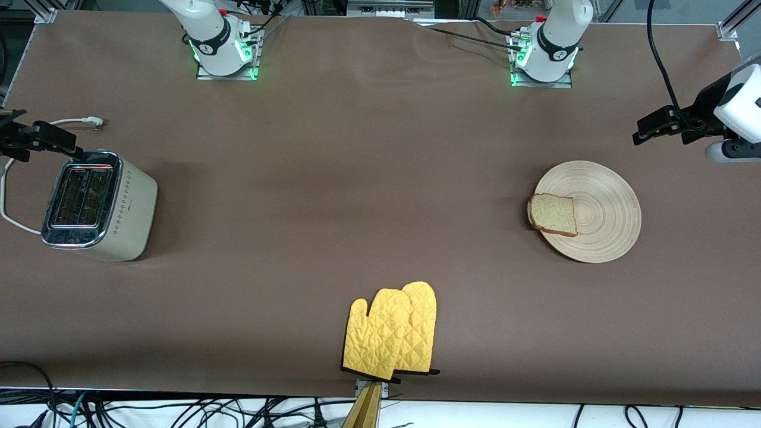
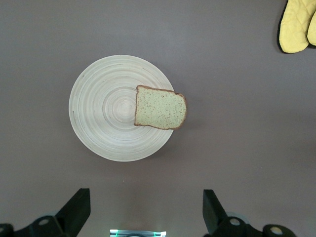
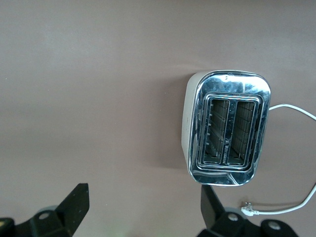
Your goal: Move plate and put bread in toaster
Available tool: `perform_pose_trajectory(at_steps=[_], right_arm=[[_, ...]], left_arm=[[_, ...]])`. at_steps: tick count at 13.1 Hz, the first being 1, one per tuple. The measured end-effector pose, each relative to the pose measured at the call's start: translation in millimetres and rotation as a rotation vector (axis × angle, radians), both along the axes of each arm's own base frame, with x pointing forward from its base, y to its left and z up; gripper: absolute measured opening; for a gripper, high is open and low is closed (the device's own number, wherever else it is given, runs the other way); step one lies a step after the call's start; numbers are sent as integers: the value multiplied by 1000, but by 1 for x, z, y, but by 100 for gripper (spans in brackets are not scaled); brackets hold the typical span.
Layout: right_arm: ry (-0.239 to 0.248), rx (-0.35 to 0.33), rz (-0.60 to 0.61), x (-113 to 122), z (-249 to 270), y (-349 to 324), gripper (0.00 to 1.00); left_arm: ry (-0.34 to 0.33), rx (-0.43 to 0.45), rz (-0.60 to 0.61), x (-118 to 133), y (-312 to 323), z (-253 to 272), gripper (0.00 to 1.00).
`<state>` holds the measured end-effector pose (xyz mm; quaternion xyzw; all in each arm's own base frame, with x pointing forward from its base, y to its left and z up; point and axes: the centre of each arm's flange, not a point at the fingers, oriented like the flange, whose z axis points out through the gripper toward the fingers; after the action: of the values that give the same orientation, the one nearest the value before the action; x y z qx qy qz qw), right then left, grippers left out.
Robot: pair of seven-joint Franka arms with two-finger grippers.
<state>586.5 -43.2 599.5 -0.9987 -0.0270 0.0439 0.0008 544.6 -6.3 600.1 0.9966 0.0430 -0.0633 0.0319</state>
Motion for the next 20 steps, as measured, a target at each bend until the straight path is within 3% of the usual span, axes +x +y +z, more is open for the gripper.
perform_pose_trajectory(at_steps=[20], right_arm=[[2, 0, 0, 0, -1, 0, 100]], left_arm=[[7, 0, 6, 0, 3, -7, 100]])
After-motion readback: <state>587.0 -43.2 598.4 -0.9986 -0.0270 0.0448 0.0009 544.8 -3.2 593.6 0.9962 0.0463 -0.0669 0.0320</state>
